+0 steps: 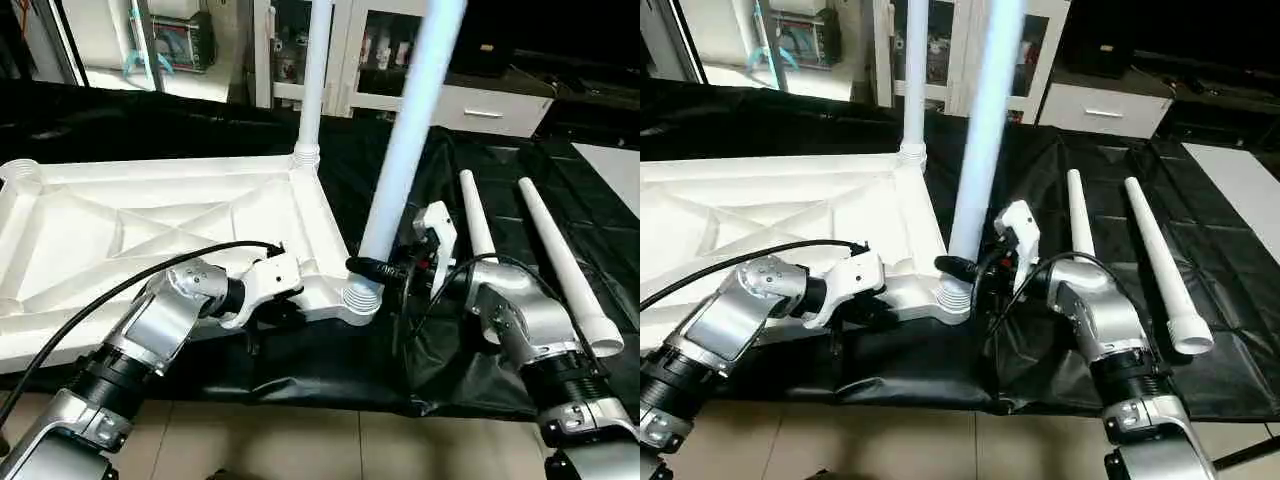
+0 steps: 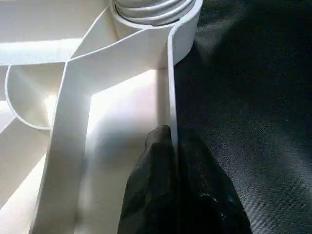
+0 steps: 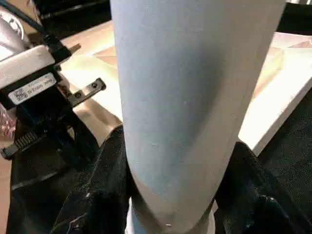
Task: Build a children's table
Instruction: Insert table leg to table base
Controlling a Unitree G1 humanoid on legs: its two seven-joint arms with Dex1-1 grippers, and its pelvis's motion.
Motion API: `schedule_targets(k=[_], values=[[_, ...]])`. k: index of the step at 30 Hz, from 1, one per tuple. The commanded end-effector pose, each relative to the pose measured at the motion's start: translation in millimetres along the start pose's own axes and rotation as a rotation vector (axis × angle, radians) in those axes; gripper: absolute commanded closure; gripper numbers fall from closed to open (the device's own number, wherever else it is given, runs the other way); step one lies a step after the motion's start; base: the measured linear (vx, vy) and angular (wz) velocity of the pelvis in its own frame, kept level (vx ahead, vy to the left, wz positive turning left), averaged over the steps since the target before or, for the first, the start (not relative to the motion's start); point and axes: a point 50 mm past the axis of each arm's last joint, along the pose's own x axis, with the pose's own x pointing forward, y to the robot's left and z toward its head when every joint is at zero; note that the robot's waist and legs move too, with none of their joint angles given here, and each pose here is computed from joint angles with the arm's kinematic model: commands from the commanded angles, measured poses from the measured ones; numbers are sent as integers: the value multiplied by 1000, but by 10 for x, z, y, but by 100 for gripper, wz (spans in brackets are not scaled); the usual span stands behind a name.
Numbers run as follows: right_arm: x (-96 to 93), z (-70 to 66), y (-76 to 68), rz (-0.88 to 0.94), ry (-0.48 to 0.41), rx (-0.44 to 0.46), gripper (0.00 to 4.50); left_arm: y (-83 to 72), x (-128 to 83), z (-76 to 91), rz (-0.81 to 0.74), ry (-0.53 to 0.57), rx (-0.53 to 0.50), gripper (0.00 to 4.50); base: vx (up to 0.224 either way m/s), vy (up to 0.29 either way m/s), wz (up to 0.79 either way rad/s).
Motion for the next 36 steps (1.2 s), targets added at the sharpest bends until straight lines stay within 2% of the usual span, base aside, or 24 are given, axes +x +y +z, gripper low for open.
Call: schedule_targets(k=[1, 10, 16, 21, 26, 33, 36], values=[[-115, -220, -76, -95, 80, 73, 264, -40, 36, 105, -48, -34, 42, 450, 0, 0, 0], [-220, -324, -39, -124, 57, 103, 264, -16, 27, 107, -26, -47, 24, 450, 0, 0, 0], [-270, -424, 76, -118, 41, 107, 264, 9, 20, 105, -11, -50, 13, 450, 0, 0, 0], [-274, -495, 151, -95, 102, 54, 264, 29, 15, 100, -4, -45, 11, 450, 0, 0, 0], [-263, -514, 203, -73, 113, 54, 264, 36, 17, 101, -1, -44, 10, 450, 0, 0, 0], [-220, -536, 213, -34, 196, 21, 264, 31, 15, 99, -4, -43, 9, 450, 0, 0, 0], [-200, -559, 230, -7, 223, 34, 264, 29, 12, 95, -5, -43, 7, 450, 0, 0, 0]])
